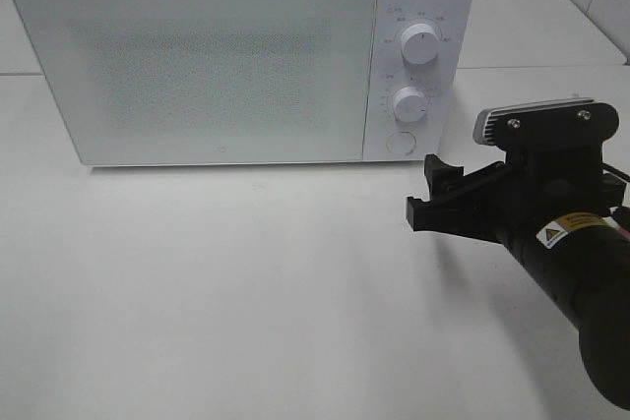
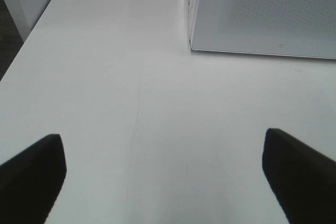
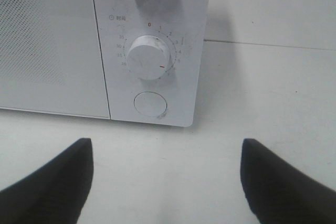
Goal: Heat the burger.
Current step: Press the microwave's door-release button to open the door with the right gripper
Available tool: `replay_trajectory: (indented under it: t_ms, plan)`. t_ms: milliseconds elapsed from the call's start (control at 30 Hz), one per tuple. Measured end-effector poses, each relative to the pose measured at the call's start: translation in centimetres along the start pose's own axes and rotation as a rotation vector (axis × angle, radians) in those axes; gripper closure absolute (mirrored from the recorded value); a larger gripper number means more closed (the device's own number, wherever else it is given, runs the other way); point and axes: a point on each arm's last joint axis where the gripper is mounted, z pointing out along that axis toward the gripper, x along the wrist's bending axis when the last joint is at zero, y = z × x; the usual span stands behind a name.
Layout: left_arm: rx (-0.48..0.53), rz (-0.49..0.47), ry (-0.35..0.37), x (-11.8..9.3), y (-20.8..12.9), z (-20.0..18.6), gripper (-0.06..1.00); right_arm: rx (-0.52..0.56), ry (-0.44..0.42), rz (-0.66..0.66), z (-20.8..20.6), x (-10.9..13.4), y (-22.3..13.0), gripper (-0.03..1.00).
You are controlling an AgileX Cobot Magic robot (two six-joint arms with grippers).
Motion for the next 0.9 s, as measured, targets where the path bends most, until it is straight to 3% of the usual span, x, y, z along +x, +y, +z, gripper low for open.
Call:
replay_trajectory:
  t_ms: [533, 700, 733, 867, 900]
  plan:
    - [0.0, 0.0, 0.0, 0.0, 0.0, 0.0, 0.01, -0.02, -0.011, 0.067, -0.04, 0.71, 0.39, 0.23]
    - [0.0, 0.0, 0.0, 0.0, 0.0, 0.0, 0.01, -0.021, -0.01, 0.251, -0.04, 0.7, 0.38, 0.28]
    - [0.0, 0.0, 0.0, 0.0, 0.0, 0.0, 0.01, -0.022, -0.009, 0.35, -0.04, 0.7, 0.38, 0.31]
    - [0.0, 0.0, 0.0, 0.0, 0.0, 0.0, 0.01, -0.022, -0.008, 0.494, -0.04, 0.7, 0.38, 0.36]
    - [0.0, 0.0, 0.0, 0.0, 0.0, 0.0, 0.01, -0.023, -0.007, 0.592, -0.04, 0.7, 0.38, 0.4]
